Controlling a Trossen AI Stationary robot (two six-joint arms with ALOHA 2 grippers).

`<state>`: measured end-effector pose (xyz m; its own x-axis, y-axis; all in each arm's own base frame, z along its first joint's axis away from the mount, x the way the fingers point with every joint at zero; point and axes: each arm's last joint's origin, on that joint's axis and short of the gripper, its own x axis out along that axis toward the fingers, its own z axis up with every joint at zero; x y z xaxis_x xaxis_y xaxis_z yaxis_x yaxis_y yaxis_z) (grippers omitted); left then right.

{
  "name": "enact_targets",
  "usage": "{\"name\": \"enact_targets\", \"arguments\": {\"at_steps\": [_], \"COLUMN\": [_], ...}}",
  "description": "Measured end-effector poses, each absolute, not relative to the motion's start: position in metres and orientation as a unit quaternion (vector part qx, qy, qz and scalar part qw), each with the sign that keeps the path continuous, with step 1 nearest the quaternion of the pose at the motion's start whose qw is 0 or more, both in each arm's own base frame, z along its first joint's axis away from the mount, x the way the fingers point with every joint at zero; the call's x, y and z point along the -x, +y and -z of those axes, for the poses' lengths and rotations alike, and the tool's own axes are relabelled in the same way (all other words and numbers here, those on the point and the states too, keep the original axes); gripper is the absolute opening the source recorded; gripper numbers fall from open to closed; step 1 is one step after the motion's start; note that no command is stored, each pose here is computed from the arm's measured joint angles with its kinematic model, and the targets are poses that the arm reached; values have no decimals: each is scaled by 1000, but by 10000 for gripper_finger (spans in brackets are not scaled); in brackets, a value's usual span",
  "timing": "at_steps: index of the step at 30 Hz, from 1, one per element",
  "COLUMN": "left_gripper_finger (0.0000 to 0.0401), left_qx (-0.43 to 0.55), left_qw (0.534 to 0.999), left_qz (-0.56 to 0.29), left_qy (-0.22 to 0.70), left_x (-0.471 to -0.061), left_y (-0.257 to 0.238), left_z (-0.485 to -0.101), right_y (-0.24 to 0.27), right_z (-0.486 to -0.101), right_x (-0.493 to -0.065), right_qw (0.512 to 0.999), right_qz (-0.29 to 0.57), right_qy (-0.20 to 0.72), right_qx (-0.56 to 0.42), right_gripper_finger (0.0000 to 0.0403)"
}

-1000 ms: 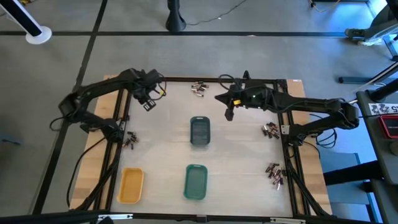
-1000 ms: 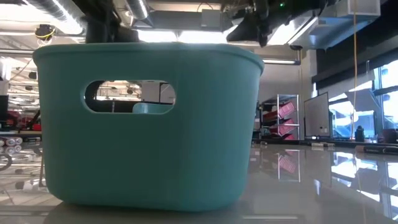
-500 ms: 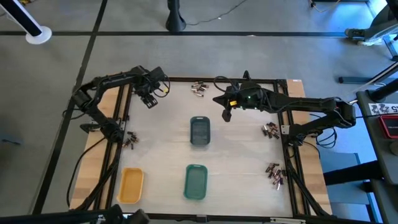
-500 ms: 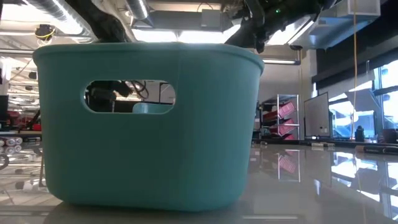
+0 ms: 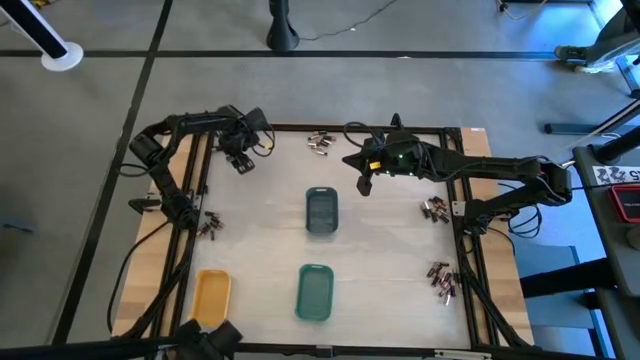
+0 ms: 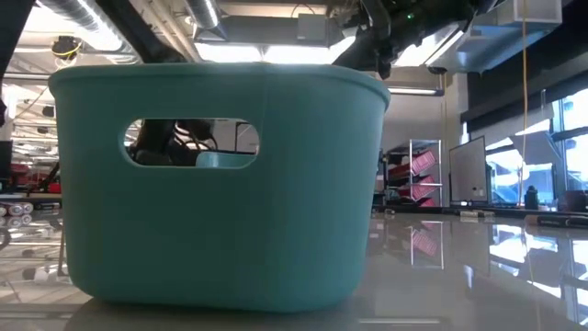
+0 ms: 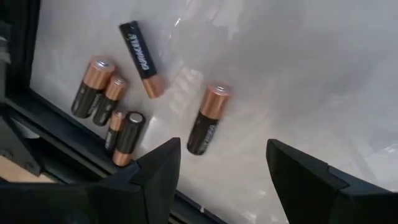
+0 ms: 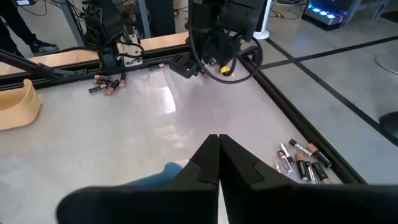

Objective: Sort batteries
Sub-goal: Put the large black battery into the blue bin

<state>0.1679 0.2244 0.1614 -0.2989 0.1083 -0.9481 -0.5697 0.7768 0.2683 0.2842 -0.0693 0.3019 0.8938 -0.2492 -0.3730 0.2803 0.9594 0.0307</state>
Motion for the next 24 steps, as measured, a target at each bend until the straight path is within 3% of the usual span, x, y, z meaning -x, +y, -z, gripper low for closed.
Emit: {"name": "enact_targets", "arguments": {"at_steps": [8, 24], "left_gripper_finger": [227, 187], "left_qx": [199, 174], "left_qw": [591, 590], "left_qz": [-294, -256], "left_qy": [725, 746], "left_x": [-154, -165], "left_y": [237, 235], "left_z": [-161, -148], "right_y": [-69, -69], "right_z": [-302, -302], "right_x": [-284, -284], "right_qw": [972, 972], "right_qz": [137, 137], "right_qy": [186, 185], "right_qx": [-44, -45], "right_gripper_finger": [5, 5]}}
